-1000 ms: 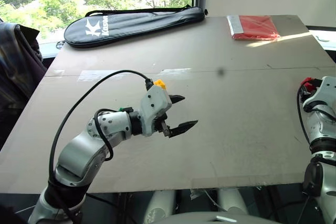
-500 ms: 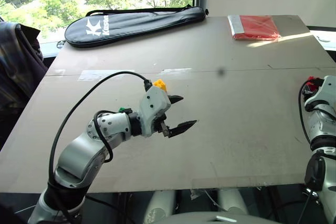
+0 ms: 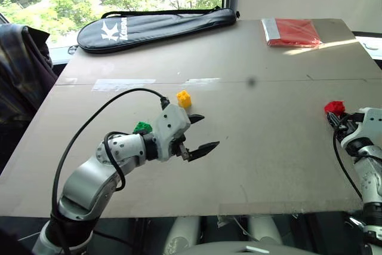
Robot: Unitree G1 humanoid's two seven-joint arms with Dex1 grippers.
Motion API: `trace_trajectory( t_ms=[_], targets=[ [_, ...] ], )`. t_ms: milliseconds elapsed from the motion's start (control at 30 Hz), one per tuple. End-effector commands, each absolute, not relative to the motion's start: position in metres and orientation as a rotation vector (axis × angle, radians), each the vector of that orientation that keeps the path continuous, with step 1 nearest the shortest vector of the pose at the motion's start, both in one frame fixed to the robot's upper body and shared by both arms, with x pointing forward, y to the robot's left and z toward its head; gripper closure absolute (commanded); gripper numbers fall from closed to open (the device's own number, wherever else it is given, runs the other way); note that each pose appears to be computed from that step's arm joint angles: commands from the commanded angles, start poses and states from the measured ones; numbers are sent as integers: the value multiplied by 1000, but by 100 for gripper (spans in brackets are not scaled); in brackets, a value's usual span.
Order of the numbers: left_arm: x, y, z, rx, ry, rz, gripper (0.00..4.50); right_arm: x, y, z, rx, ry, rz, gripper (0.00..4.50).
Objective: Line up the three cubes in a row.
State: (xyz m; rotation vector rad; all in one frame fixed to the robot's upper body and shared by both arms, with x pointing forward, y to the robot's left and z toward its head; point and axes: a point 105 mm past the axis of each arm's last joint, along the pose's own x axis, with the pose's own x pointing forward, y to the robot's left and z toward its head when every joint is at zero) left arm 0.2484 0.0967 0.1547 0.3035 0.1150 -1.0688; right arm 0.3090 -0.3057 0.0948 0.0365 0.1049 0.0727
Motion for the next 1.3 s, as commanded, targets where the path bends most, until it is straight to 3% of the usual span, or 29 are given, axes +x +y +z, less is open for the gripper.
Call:
trace_trajectory(
  t_ms=[33, 300, 433, 567, 733, 1300],
  targets=[
    [244, 98, 160, 319, 83, -1087, 19, 299, -281, 119, -15, 98, 285, 329],
    [238, 103, 153, 306, 100, -1154, 19, 269, -218, 123, -124, 85, 956, 329],
    [234, 107, 149, 317, 106, -1185, 19, 269, -204, 114, -221, 124, 1166, 329],
    [232, 113, 152, 339, 91, -1212, 19, 275, -177, 129, -222, 133, 1414, 329],
    [233, 116, 157, 355, 64, -1230, 19, 285, -186, 121, -315, 175, 1509, 329],
    [228, 111, 164, 358, 34, -1295, 19, 302, -213, 97, -535, 144, 1475, 329]
  ],
)
